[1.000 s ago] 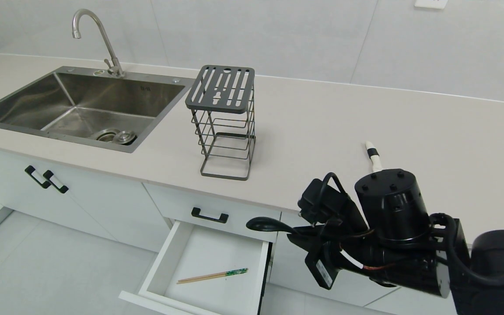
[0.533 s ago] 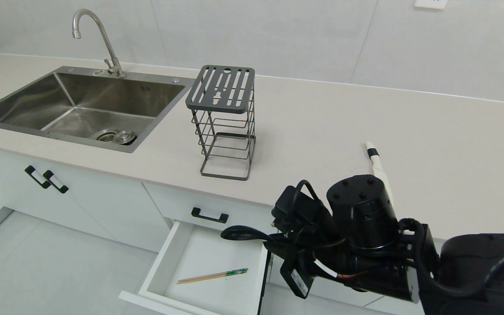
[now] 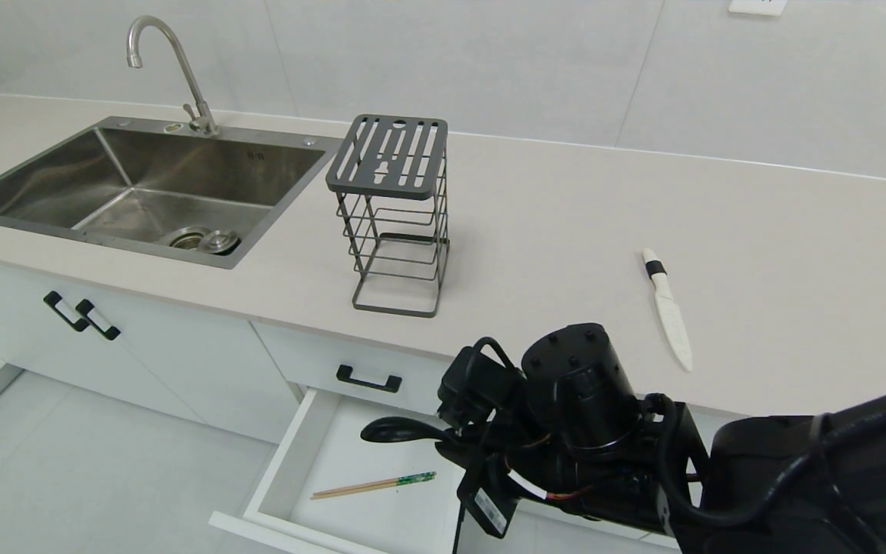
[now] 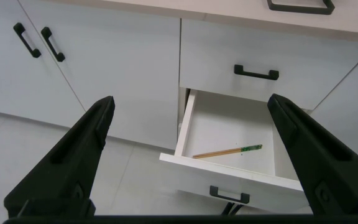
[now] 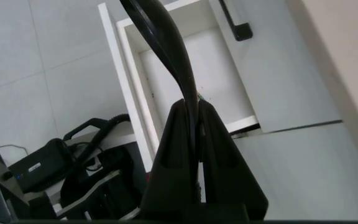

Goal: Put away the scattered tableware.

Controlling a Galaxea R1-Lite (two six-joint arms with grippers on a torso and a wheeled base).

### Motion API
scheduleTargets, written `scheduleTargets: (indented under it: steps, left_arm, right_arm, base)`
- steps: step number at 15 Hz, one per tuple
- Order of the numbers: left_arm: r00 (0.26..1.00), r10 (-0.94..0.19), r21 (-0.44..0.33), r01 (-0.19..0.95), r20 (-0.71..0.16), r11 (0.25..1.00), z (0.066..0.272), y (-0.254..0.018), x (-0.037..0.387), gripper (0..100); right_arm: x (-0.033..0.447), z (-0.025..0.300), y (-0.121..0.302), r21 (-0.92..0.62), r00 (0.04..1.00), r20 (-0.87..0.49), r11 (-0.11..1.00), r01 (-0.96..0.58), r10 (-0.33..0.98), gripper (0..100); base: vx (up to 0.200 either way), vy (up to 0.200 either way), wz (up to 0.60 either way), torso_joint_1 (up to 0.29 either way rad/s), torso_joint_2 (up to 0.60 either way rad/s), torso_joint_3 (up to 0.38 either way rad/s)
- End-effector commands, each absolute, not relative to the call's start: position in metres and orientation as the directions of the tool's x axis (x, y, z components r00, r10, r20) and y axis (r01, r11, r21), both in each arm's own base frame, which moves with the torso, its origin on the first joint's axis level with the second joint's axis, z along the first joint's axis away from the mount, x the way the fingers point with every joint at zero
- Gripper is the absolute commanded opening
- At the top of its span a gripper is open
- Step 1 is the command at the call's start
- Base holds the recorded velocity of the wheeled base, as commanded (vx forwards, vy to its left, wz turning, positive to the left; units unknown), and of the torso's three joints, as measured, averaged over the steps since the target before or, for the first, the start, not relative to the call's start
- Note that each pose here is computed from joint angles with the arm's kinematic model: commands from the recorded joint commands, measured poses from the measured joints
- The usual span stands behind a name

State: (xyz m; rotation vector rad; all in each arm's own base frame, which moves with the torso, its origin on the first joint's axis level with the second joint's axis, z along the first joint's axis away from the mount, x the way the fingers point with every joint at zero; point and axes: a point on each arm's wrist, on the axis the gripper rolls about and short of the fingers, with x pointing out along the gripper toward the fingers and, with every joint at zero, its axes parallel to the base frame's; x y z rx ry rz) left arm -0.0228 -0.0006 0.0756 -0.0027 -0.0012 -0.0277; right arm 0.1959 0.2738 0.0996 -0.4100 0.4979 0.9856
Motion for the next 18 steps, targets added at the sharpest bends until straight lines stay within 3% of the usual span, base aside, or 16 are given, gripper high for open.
scheduleTargets:
  steps: [1,8,18]
  left_arm:
    - [1.0,-0.028,-0.005,0.028,0.0,1.0,0.076,-0.001,-0.023,100]
    - [1.0,-0.028,-0.003,0.028,0.0,1.0,0.076,-0.001,-0.023,100]
    - [1.0,-0.028,-0.003,0.028,0.0,1.0,0.076,-0.001,-0.023,100]
  right_arm:
    - [0.197,0.094,0.28,-0.091,0.433,-0.579,0.473,-0.876,0.691,0]
    - [0.205,0.092,0.302,-0.052,0.368,-0.567,0.413,-0.909,0.737,0]
    - [0.225,0.066,0.329,-0.019,0.32,-0.576,0.379,-0.925,0.752,0]
  base:
    - [0.0,0.0,0.0,0.0,0.0,0.0]
    - [0.0,0.0,0.0,0.0,0.0,0.0]
    - [0.0,0.0,0.0,-0.007,0.01,0.009]
